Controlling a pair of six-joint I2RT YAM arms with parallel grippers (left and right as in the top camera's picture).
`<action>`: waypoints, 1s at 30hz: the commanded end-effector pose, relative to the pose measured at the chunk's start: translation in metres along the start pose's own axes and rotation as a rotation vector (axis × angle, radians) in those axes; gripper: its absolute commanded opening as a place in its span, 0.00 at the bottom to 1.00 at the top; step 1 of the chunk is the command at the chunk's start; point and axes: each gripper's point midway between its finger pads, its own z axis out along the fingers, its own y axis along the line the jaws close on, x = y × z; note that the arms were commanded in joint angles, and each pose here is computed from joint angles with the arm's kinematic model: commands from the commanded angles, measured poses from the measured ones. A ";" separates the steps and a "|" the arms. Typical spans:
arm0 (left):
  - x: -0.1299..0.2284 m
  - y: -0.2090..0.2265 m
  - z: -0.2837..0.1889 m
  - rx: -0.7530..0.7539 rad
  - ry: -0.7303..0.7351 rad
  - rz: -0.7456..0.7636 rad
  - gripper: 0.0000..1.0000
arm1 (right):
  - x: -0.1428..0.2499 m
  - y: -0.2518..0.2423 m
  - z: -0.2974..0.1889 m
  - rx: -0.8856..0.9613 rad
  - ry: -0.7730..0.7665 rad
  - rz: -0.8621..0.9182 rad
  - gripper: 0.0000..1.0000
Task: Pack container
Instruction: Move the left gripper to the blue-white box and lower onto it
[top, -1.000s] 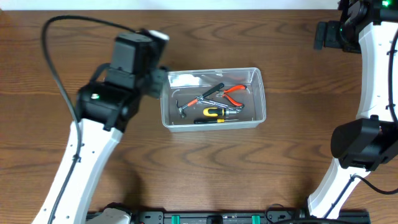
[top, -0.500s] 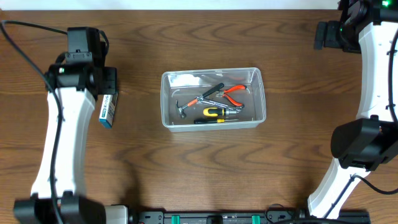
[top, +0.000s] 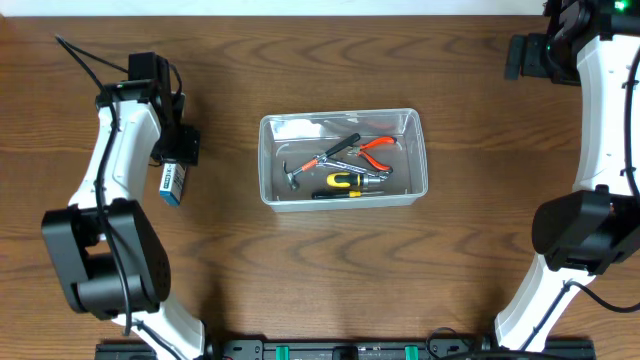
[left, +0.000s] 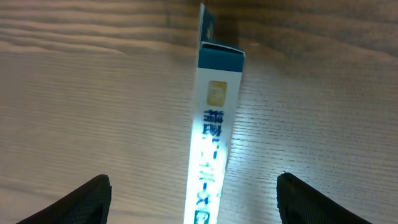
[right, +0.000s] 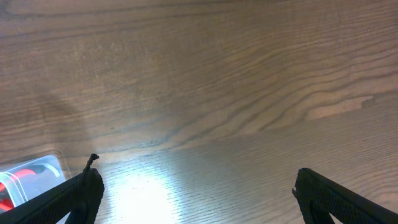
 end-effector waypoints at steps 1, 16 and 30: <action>0.002 -0.007 0.012 0.074 0.025 0.001 0.75 | -0.003 -0.001 -0.003 0.007 -0.012 -0.001 0.99; 0.013 -0.016 0.046 0.159 0.107 0.042 0.75 | -0.003 -0.001 -0.003 0.006 -0.012 -0.001 0.99; 0.016 -0.006 0.057 0.174 0.121 0.007 0.70 | -0.003 -0.001 -0.003 0.006 -0.012 -0.001 0.99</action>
